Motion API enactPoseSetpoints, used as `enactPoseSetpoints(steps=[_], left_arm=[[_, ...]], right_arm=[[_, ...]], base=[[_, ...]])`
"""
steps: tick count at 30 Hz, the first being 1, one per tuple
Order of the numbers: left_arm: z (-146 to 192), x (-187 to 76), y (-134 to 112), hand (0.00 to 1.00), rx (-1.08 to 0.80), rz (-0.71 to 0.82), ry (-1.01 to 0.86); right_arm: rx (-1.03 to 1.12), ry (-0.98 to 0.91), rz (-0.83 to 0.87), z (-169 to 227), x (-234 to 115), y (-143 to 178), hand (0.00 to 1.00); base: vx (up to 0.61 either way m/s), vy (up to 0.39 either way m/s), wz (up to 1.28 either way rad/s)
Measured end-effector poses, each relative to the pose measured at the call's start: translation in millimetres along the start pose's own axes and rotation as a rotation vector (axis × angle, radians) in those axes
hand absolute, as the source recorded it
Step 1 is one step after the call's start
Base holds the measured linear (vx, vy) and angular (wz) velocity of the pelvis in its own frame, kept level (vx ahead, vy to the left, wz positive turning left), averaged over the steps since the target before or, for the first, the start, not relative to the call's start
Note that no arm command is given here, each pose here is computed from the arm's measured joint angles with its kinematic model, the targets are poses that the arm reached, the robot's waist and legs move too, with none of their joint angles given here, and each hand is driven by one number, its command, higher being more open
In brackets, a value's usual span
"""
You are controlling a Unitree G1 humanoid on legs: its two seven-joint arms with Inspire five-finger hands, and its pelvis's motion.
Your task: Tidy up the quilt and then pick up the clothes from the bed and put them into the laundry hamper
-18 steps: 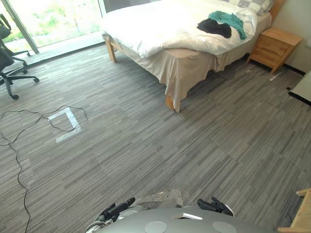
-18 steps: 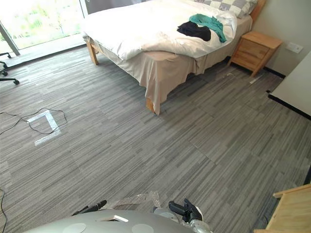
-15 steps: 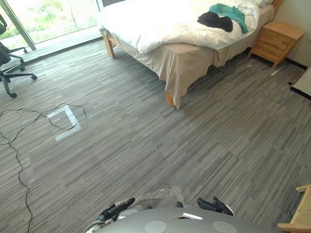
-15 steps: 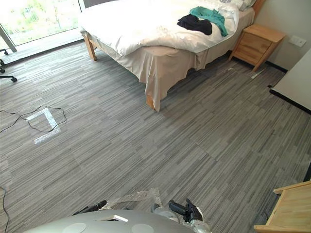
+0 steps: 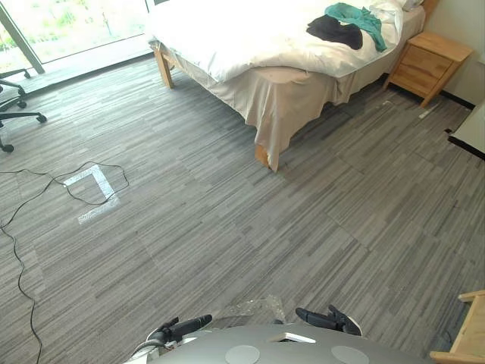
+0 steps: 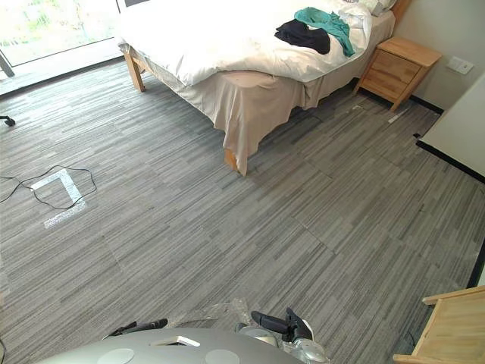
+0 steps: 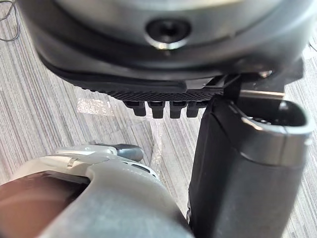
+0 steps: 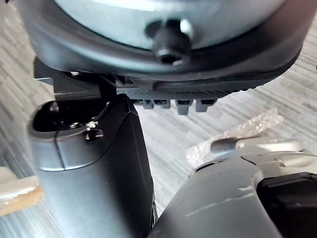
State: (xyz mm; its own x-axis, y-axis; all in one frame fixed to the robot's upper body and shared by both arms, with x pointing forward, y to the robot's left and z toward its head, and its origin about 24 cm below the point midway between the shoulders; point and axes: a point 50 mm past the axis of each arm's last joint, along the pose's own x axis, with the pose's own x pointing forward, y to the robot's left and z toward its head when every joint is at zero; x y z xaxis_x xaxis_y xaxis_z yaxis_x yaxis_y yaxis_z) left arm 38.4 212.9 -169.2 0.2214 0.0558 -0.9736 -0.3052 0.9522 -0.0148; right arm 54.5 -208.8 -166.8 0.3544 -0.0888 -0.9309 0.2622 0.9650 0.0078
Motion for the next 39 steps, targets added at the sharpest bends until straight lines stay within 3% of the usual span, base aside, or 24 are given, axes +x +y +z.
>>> enactPoseSetpoints(steps=[12,17,21,24,29,34,39], left_arm=[[36.7,0.4,-3.3,1.0,0.072,-0.08,-0.087],[67.9,2.1,-20.6,1.0,0.166,-0.127,-0.136],[67.5,2.4,-12.8,1.0,0.142,-0.072,-0.103],[46.9,2.1,-1.3,1.0,0.113,-0.037,-0.053],[57.5,4.1,-28.0,1.0,0.034,-0.103,-0.17],[95.5,-6.9,-52.9,1.0,0.008,-0.228,-0.401],[84.8,-5.0,-52.8,1.0,-0.094,-0.228,-0.362]], right_arm=[[0.228,-0.022,0.021,20.6,4.7,13.2,1.0],[0.395,-0.074,0.045,47.9,6.1,8.8,1.0],[0.503,-0.114,0.065,48.4,4.1,7.3,1.0],[0.464,-0.13,0.094,48.5,3.3,3.1,1.0],[0.223,-0.091,0.026,58.4,7.1,-16.4,1.0],[0.131,-0.145,0.056,75.3,9.7,-5.2,1.0],[0.121,-0.263,0.093,94.9,7.5,9.5,1.0]], base=[[-0.08,-0.028,-0.41],[0.13,-0.217,-0.3],[0.37,-0.397,-0.31],[0.54,-0.523,0.39],[0.67,-0.413,0.25],[0.63,-0.289,-0.13],[0.5,-0.077,-0.5]])
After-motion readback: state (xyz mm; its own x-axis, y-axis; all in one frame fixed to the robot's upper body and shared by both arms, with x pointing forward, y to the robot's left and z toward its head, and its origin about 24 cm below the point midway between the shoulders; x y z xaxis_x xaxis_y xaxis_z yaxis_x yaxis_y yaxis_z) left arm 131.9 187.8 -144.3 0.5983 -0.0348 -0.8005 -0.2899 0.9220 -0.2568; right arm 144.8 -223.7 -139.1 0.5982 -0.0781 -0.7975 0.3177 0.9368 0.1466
